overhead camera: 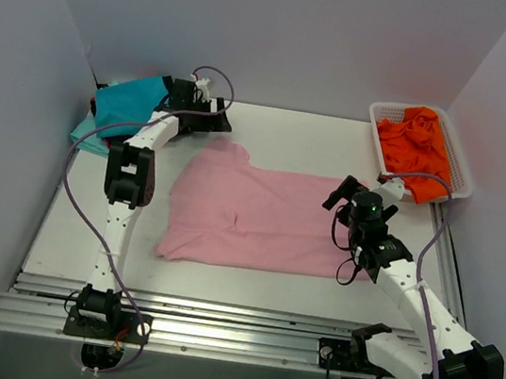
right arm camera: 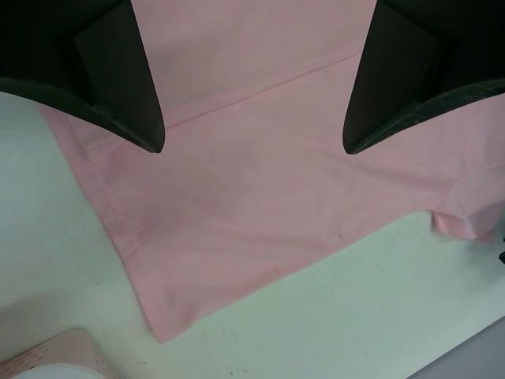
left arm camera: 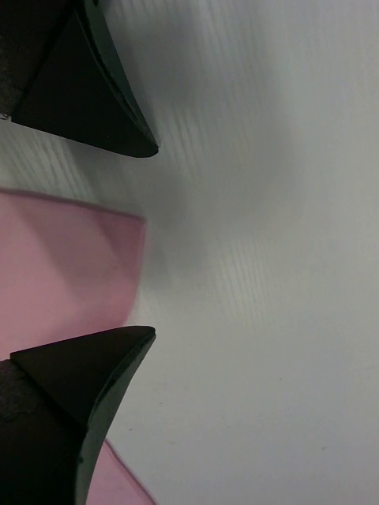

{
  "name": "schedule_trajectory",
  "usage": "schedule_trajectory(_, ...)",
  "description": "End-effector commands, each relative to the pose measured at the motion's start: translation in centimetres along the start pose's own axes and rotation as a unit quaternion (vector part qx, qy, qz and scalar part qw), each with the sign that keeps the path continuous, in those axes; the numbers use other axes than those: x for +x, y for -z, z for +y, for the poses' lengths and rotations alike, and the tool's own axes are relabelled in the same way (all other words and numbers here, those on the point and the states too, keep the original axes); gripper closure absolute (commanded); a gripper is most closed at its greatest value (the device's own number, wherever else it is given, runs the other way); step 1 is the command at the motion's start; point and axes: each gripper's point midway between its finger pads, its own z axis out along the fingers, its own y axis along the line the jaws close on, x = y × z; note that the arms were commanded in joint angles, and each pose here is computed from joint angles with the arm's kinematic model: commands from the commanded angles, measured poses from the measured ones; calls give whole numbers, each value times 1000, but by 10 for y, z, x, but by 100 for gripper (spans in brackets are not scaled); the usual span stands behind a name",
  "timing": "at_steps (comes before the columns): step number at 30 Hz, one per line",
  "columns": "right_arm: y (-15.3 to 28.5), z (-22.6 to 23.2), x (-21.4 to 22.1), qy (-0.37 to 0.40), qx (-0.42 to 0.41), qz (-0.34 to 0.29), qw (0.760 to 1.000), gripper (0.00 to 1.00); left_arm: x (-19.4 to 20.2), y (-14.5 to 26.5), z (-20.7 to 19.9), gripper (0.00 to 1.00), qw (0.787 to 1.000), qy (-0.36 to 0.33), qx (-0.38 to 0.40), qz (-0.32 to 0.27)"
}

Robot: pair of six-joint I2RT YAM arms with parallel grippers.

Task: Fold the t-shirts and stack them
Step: Grap the side of the flattened tshirt furthest away from the robot with both arms

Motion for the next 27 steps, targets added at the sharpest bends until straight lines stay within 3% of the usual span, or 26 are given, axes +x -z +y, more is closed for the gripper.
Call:
schedule_trajectory(1, -3, -4, 0, -3, 0, 3, 1000, 9, 7, 19, -26, 1, 999, -1, 40, 26)
schedule_trajectory(3, -5, -8, 2, -5, 4, 7, 1000, 9, 33, 19, -17, 1, 998, 11, 28, 51)
schedule_trajectory(7, -8, -10, 5, -8, 6, 15, 1000, 9, 42, 25, -19, 0, 998, 23, 28, 47)
schedule_trajectory(11, -6, -10, 2, -12, 8, 14, 1000, 9, 49, 24, -9, 19, 997, 42, -5, 61)
schedule_trajectory(22, -6, -19, -6, -17, 33, 2, 999, 9, 63, 14, -7, 40, 995, 37, -20, 89)
schedule_trajectory(27, -13, -17, -18, -27, 42, -8, 999, 9, 71, 8, -9, 60, 993, 25, -39, 109)
